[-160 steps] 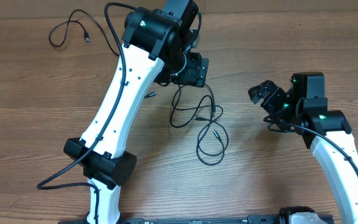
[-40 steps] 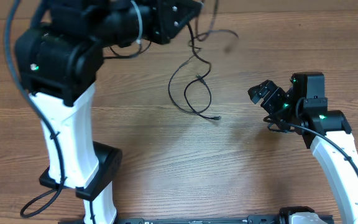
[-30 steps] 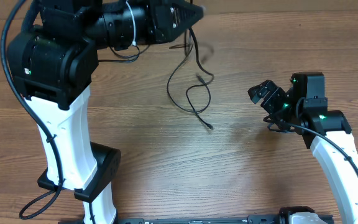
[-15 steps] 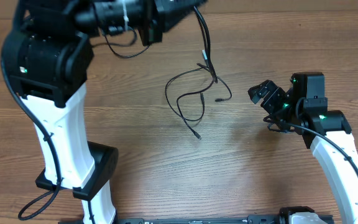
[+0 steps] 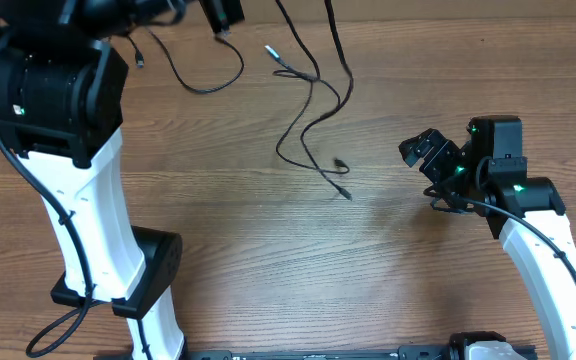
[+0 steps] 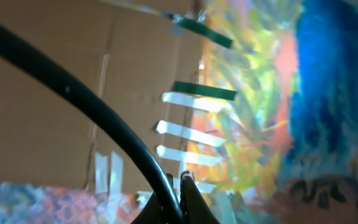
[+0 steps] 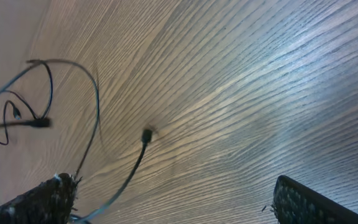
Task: Untangle cables
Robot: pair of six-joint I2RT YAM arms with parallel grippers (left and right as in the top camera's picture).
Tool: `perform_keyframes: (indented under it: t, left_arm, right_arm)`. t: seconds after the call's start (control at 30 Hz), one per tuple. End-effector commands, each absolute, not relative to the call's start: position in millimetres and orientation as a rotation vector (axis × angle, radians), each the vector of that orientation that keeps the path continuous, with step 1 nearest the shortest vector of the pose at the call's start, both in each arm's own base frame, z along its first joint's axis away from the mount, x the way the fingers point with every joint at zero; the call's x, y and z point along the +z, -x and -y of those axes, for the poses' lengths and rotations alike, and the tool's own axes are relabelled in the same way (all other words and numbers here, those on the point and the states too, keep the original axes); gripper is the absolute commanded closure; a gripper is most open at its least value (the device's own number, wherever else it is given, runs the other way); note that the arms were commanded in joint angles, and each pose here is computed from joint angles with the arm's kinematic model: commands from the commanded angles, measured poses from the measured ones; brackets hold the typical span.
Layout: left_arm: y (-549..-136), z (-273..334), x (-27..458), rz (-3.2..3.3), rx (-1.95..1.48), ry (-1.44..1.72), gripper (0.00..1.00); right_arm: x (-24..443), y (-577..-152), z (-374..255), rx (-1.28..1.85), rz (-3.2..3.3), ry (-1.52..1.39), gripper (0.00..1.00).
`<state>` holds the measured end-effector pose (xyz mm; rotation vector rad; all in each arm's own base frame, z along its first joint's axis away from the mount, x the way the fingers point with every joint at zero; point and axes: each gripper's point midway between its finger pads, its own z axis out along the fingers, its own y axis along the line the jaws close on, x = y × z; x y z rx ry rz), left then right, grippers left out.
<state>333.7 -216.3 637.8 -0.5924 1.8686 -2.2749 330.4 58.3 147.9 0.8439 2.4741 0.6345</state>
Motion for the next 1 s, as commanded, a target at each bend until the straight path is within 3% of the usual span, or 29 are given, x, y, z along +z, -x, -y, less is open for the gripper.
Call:
perform_keyframes:
  t: [0.0,0.23,0.33,0.5,0.57,0.7,0.83,0.97]
  left_arm:
    - [-335.0,199.9,665.4,-1.685,-2.305,0.666,0.96]
    - [-341.8,193.9,666.7,-1.635,-2.172,0.545,0.96]
    - [-355.6,189.7,632.3,-1.740,-1.986,0.552,0.96]
    - [-364.5,186.9,531.3,-2.066,-1.738,0.953,0.96]
    - [-363.1,188.6,519.0,-2.107,-1.737,1.056,0.96]
    - [-364.1,198.2,549.7,-2.032,-1.934,1.047,0.96]
    - [-352.1,209.2,609.2,-1.904,-2.097,0.648,0.96]
    - [-340.9,215.0,603.4,-1.956,-2.024,0.418,0.96]
  right_arm:
    - [157.3,-334.5,-58.3,0.648,-2.448,-0.829,0.00]
    - [157.3,-334.5,-58.3,0.648,-2.448,-0.829,0.00]
    - [157.3,-334.5,-58.3,0.648,-2.448,-0.829,0.00]
    - [157.3,-334.5,-58.4,0.648,-2.448,-0.829,0.00]
    - [157.3,-334.5,-58.3,0.648,-2.448,-0.829,0.00]
    - [157.3,-334.5,-58.4,0.648,-2.448,-0.829,0.00]
    - [157.3,-334.5,-58.3,0.648,-2.448,-0.829,0.00]
    - [157.3,-334.5,-58.3,0.648,-2.448,-0.829,0.00]
